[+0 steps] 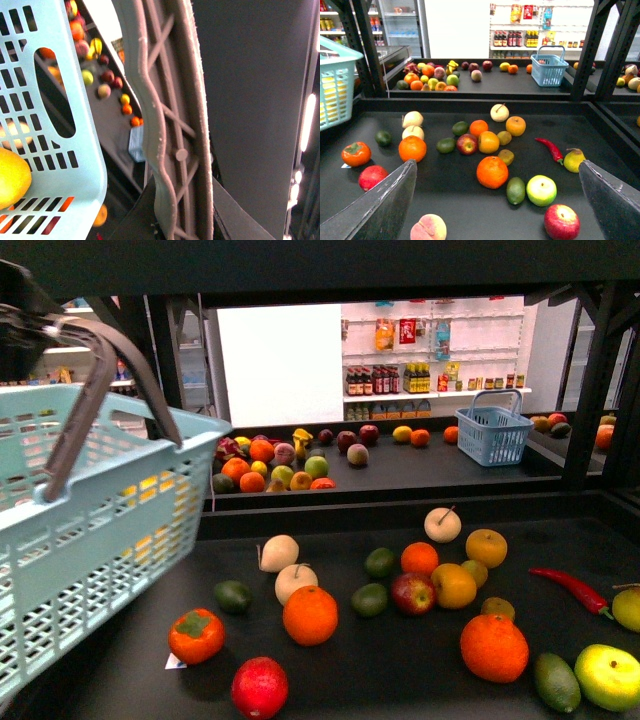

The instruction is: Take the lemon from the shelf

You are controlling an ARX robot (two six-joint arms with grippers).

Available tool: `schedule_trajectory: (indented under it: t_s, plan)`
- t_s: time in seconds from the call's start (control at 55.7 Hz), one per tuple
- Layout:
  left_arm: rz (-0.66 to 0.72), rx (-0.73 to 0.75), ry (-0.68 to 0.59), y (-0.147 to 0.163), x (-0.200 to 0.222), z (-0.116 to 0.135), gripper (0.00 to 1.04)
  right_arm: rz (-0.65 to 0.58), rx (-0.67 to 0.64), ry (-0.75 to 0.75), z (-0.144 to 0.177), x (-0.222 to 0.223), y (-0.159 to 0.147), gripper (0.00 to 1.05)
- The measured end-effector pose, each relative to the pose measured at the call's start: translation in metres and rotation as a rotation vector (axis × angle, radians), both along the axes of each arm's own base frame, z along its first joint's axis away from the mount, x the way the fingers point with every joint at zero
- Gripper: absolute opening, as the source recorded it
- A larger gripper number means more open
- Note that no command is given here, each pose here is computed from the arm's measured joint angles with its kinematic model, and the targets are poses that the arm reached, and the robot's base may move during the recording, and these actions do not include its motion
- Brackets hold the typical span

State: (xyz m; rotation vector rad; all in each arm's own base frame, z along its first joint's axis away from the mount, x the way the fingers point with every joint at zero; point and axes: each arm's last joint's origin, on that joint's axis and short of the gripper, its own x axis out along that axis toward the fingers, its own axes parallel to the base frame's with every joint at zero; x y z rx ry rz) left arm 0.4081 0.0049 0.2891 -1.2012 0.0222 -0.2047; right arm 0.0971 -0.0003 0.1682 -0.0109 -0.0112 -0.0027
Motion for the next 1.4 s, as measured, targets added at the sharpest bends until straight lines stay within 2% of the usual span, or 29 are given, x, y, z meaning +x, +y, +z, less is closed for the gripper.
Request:
schedule_trajectory:
  t_s: [0.144, 0.305, 0.395, 0.539, 0.808, 1.168, 1.401]
  plan:
    - [0.154, -0.041, -0.032, 0.046, -0.006, -0.004, 0.11, 0.000, 0.000, 0.000, 0.000, 0.000, 0.000, 0.97]
    - [0.233, -0.084, -0.051, 0.077, -0.014, -0.008, 0.09, 0.000, 0.000, 0.000, 0.000, 0.000, 0.000, 0.97]
    - [0.292, -0.122, -0.093, 0.105, -0.023, -0.012, 0.09, 0.000, 0.000, 0.000, 0.000, 0.000, 0.000, 0.97]
    - [0.290, -0.153, -0.160, 0.141, -0.030, -0.019, 0.09, 0.000, 0.000, 0.000, 0.000, 0.000, 0.000, 0.97]
    - [0.222, -0.212, -0.197, 0.160, -0.019, -0.036, 0.09, 0.000, 0.000, 0.000, 0.000, 0.000, 0.000, 0.97]
    - [0.218, -0.239, -0.260, 0.191, -0.001, -0.045, 0.09, 0.000, 0.000, 0.000, 0.000, 0.000, 0.000, 0.97]
    - [0.227, -0.243, -0.232, 0.212, 0.005, -0.071, 0.09, 0.000, 0.000, 0.000, 0.000, 0.000, 0.000, 0.97]
